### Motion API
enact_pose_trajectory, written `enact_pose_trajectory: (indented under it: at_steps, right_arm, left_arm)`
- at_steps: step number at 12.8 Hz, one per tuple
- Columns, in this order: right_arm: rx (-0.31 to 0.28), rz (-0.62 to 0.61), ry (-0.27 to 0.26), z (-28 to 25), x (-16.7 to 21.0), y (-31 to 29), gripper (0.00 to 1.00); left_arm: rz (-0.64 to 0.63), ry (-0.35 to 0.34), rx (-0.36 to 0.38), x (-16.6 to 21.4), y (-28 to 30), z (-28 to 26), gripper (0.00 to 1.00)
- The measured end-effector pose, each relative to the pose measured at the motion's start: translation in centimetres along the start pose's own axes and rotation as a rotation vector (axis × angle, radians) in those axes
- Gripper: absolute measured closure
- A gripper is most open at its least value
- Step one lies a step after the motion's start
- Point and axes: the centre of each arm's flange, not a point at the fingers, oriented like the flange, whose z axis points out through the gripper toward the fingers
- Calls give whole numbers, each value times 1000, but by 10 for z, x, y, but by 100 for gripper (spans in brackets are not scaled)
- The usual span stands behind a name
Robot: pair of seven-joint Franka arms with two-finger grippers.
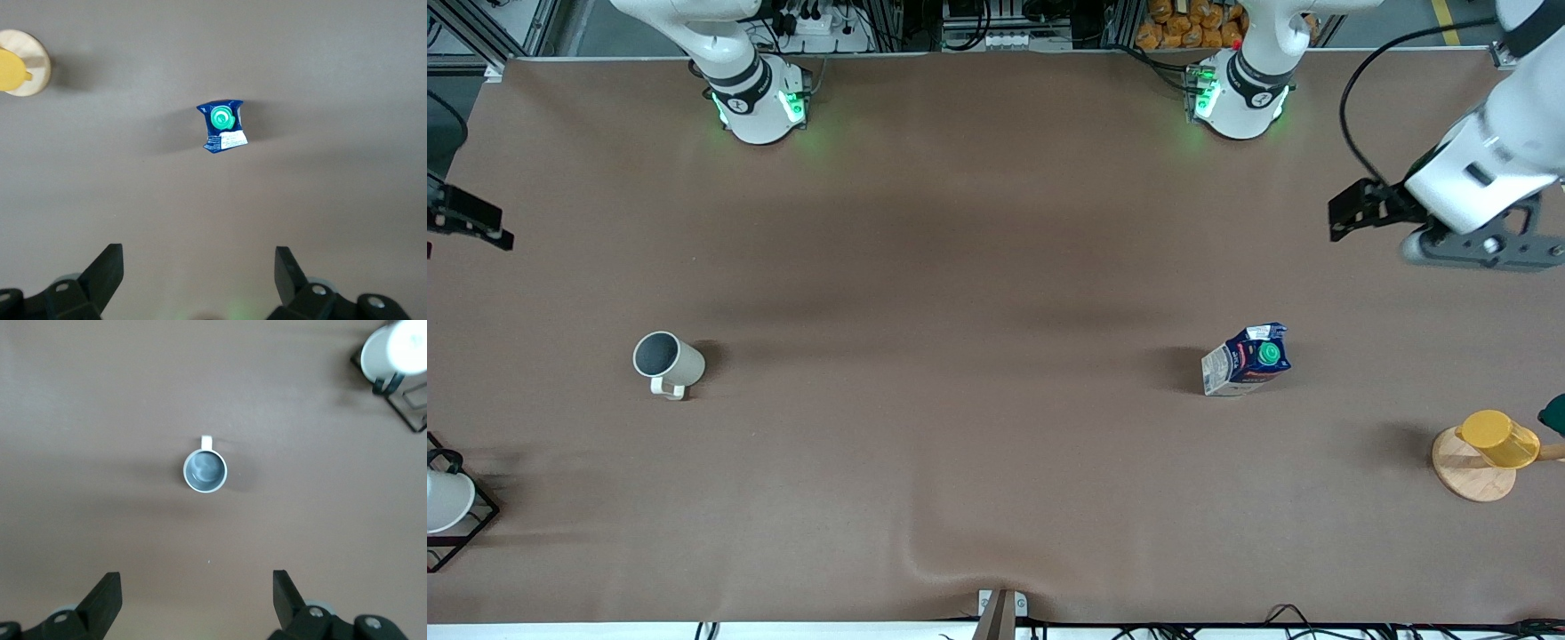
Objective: Place milk next to cup
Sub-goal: 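Reach the right gripper to the mug while the left gripper reaches the milk, then grasp the white mug with the right gripper while the left gripper grasps the carton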
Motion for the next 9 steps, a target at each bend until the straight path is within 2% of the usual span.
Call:
enact_pose_trajectory:
  at_steps: [2, 5, 9]
  right_arm:
    - [3, 35, -35, 43, 20, 25, 0]
    - [2, 61, -72, 114, 49, 49, 0]
    - [22, 61, -131, 199, 73, 52, 0]
  left_arm:
    - [-6, 8, -4, 19, 0, 20, 0]
    - [-98, 24, -16, 56, 3, 64, 0]
    - [-138, -49, -17, 99, 26, 163, 0]
